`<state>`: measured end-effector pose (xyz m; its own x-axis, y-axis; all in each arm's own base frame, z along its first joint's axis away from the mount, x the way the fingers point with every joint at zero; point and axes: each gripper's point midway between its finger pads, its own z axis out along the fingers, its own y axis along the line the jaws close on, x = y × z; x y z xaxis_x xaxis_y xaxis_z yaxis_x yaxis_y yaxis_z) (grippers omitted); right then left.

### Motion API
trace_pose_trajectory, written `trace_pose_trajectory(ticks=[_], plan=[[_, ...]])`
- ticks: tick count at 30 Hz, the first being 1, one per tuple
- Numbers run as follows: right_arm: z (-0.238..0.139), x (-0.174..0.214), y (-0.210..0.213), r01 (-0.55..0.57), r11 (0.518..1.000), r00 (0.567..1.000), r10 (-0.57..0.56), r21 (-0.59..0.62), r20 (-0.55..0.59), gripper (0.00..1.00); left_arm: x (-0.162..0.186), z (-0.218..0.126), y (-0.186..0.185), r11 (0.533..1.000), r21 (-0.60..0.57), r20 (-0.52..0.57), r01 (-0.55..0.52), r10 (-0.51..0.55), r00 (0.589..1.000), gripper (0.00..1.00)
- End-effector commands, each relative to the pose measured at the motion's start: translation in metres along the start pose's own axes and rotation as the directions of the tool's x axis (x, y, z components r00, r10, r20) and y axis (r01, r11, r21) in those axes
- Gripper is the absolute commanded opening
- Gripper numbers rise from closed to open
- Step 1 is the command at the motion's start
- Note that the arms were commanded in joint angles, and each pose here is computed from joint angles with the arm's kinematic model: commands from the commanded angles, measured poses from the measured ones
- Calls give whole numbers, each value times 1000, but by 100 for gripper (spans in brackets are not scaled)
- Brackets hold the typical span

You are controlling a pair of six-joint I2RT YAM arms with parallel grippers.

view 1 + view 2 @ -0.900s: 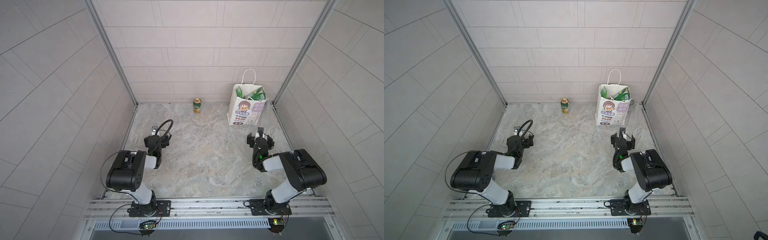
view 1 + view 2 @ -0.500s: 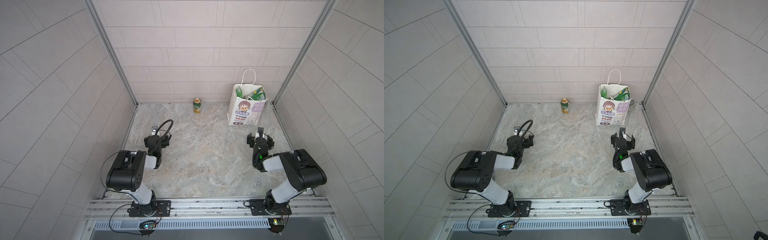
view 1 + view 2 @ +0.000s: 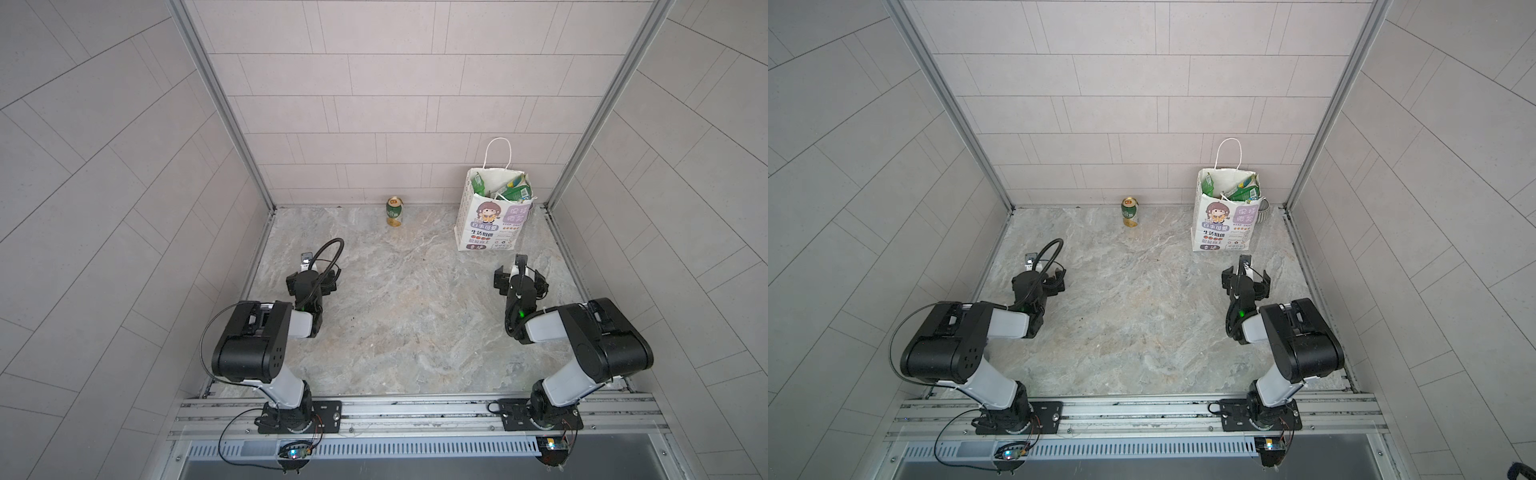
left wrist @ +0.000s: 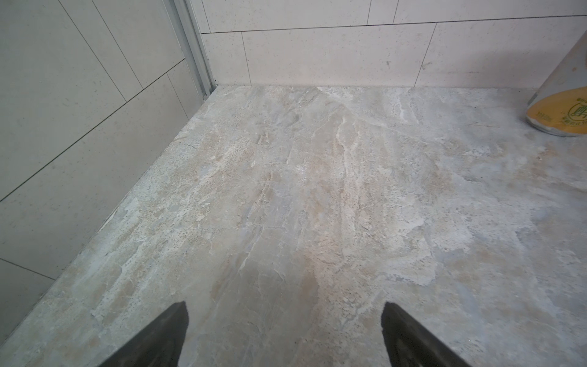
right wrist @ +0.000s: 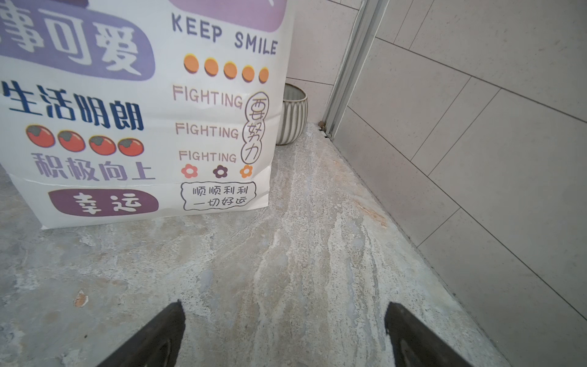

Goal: Take the snacks out of the paper bag

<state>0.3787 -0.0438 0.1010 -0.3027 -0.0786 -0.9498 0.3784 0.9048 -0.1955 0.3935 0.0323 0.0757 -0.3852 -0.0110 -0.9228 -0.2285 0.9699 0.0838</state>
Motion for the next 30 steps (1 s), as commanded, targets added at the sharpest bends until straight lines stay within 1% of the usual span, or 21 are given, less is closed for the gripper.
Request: trace_pose_trajectory(ticks=[1, 3, 5, 7, 10, 11, 12, 13, 14, 16, 19, 21, 22, 23, 24, 25, 26, 27, 28, 29, 30], plan=[[0, 1, -2, 11, 1000, 1000, -11, 18, -5, 99, -11, -1, 1, 1000, 3, 29, 9, -9, 1000, 100], [0, 1, -3, 12, 1000, 1000, -11, 19, -3, 99, -13, -4, 3, 1000, -8, 45, 10, -10, 999, 100], [-1, 1, -2, 16, 1000, 1000, -16, 21, 1, 99, -19, -12, 18, 995, -83, 71, 48, -42, 997, 100], [-8, -2, -4, 26, 998, 999, -27, 53, 28, 99, -30, -26, 22, 993, -102, 100, 54, -44, 994, 100], [-13, -3, -2, 32, 998, 998, -35, 46, 54, 99, -57, -58, 21, 988, -152, 210, 37, -4, 978, 100], [-12, -4, -2, 31, 998, 998, -33, 46, 54, 99, -60, -70, 22, 986, -152, 244, 67, -28, 969, 100], [-13, -5, -2, 30, 998, 998, -33, 47, 59, 99, -69, -80, 19, 987, -93, 291, 130, -98, 952, 100], [-13, -4, -2, 30, 998, 998, -33, 46, 60, 99, -80, -90, 14, 986, -24, 331, 164, -146, 932, 100], [-16, -5, -1, 34, 999, 997, -36, 32, 73, 99, -88, -97, 7, 986, 26, 342, 167, -165, 925, 100], [-23, -8, -1, 27, 999, 994, -29, 22, 105, 99, -98, -105, -6, 989, 63, 312, 130, -144, 939, 99], [-26, -12, -2, 30, 999, 992, -33, 27, 120, 99, -123, -118, -32, 987, 140, 339, 84, -128, 932, 99], [-46, -39, -12, 60, 980, 985, -88, 191, 146, 99, -137, -119, -51, 977, 207, 344, 56, -126, 931, 98], [-54, -59, -9, 77, 968, 982, -115, 238, 149, 99, -147, -119, -59, 970, 237, 349, 60, -143, 926, 97], [-58, -79, -7, 44, 971, 981, -86, 233, 174, 99, -155, -118, -66, 959, 274, 346, 72, -168, 923, 97], [-59, -94, -10, -44, 972, 980, -3, 232, 200, 99, -164, -118, -74, 947, 310, 337, 87, -195, 921, 97], [-63, -100, -20, -164, 951, 971, 109, 263, 211, 99, -172, -115, -81, 933, 343, 317, 111, -226, 921, 96], [-65, -105, -32, -286, 914, 948, 226, 286, 225, 99, -181, -111, -92, 916, 378, 281, 134, -251, 926, 95], [-61, -113, -35, -355, 901, 927, 304, 250, 221, 98, -190, -107, -104, 901, 409, 252, 147, -266, 931, 94], [-50, -124, -22, -360, 925, 929, 343, 120, 141, 97, -196, -103, -122, 882, 448, 211, 144, -261, 942, 93], [-41, -139, -14, -397, 918, 917, 394, 26, 63, 93, -204, -99, -140, 866, 481, 175, 135, -246, 954, 92], [-33, -148, -8, -422, 906, 906, 423, -26, 3, 91, -209, -96, -157, 852, 510, 147, 117, -220, 964, 90]])
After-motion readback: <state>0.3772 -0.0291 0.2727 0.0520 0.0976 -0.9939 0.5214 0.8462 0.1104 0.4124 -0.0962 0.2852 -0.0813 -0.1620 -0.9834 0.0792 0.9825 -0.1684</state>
